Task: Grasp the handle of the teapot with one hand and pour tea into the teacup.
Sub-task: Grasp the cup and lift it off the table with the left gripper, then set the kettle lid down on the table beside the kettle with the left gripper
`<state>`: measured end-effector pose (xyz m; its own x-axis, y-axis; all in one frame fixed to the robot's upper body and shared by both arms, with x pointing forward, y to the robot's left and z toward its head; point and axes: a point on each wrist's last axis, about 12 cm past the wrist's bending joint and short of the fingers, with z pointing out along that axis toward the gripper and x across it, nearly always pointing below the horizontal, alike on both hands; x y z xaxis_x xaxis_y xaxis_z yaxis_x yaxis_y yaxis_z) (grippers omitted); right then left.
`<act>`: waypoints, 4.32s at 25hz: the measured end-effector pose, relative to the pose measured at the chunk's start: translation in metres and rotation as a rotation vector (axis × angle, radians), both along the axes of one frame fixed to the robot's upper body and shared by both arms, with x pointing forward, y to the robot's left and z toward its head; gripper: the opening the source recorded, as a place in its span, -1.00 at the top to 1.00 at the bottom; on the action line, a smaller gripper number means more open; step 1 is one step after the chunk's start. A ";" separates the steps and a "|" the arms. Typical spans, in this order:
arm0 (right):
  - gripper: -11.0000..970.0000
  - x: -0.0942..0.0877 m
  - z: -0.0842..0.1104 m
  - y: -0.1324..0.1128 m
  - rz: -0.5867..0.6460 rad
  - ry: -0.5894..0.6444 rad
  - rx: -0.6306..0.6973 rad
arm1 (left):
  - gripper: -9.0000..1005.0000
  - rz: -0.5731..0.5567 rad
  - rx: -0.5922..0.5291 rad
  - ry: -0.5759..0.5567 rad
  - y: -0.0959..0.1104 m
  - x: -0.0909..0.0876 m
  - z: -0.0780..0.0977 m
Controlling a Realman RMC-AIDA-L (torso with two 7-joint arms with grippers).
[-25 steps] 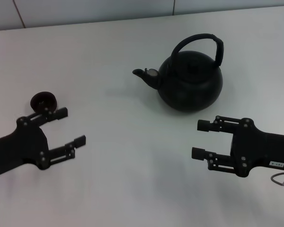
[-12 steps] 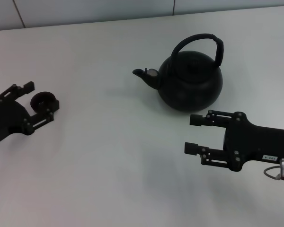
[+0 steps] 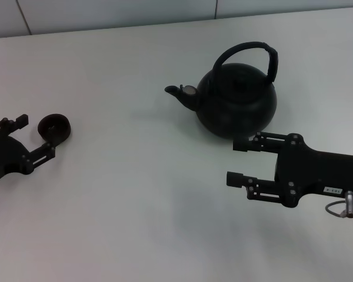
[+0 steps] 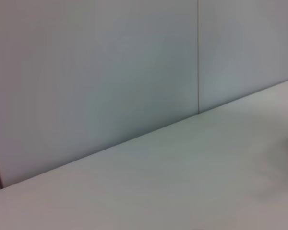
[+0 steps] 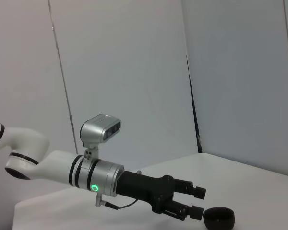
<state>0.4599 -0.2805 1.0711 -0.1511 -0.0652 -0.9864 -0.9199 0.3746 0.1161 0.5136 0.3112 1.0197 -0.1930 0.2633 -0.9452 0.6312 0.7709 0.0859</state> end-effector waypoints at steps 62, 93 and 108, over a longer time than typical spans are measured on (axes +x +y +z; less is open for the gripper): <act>-0.27 0.000 0.001 0.000 0.001 0.012 0.014 | -0.39 -0.027 0.104 0.045 -0.023 0.025 -0.007; -0.24 0.001 0.002 0.002 0.014 0.009 0.015 | -0.39 -0.358 0.109 0.016 -0.080 0.028 0.003; -0.22 0.001 0.002 0.002 0.018 0.009 0.011 | -0.39 -0.383 0.145 0.045 -0.084 0.025 -0.004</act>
<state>0.4613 -0.2783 1.0733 -0.1589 -0.0572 -0.9856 -0.9255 0.3563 0.1286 0.5383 0.2272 1.0157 -0.0958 0.4537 -0.8860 0.8759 0.4613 0.1414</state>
